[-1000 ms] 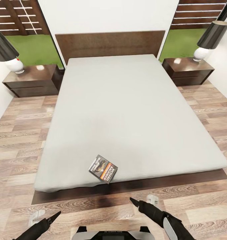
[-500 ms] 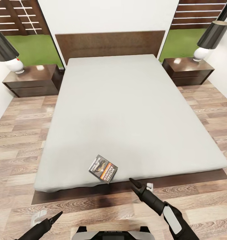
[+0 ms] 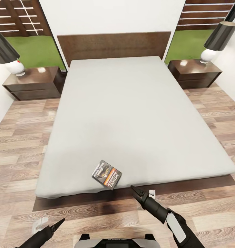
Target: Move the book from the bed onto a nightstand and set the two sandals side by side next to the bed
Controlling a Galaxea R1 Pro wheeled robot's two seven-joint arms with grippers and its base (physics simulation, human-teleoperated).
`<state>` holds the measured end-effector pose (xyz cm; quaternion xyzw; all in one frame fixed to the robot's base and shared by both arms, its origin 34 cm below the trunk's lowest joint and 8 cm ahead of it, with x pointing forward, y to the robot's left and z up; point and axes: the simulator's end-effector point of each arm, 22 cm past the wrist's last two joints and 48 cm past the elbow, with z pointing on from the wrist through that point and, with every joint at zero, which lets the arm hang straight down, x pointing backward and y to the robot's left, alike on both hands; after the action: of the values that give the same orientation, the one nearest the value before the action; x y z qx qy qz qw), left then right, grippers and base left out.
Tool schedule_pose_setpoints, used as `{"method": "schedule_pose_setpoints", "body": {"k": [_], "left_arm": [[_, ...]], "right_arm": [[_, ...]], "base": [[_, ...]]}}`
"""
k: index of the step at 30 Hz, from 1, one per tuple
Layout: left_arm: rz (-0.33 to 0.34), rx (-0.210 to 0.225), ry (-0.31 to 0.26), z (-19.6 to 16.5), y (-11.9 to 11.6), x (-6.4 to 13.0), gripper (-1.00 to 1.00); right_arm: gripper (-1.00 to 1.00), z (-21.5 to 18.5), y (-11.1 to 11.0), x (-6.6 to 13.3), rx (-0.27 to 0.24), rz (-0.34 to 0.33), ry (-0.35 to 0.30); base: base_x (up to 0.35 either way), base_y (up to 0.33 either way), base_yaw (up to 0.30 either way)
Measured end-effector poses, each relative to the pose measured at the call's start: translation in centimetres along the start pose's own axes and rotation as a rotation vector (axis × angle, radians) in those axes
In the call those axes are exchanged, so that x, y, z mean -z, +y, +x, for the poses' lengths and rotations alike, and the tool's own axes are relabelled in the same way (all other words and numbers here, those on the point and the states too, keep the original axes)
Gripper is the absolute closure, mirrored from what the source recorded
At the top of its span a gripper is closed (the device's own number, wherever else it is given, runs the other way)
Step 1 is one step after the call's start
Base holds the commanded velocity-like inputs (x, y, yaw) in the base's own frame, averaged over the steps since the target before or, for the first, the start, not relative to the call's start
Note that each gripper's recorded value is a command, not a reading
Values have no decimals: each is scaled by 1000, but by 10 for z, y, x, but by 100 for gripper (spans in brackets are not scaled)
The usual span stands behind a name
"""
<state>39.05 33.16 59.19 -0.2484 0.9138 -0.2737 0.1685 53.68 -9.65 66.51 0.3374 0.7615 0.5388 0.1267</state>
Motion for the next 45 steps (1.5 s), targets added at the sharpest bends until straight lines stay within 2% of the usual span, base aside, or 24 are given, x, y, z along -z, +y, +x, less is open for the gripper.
{"method": "schedule_pose_setpoints", "body": {"k": [22,31,41,45], "left_arm": [[0,0,1,0,0,0,-100],[0,0,1,1,0,0,-100],[1,0,3,0,5,-10,-100],[1,0,3,0,7,-14,-100]], "right_arm": [[-100,-1,1,0,3,-2,0],[-100,-1,2,0,3,-4,-1],[-100,-4,-6,-6,4,-8,0],[-100,-5,4,-8,4,-72,3]], "base": [[0,0,227],[0,0,27],[0,0,0],[0,0,0]]}}
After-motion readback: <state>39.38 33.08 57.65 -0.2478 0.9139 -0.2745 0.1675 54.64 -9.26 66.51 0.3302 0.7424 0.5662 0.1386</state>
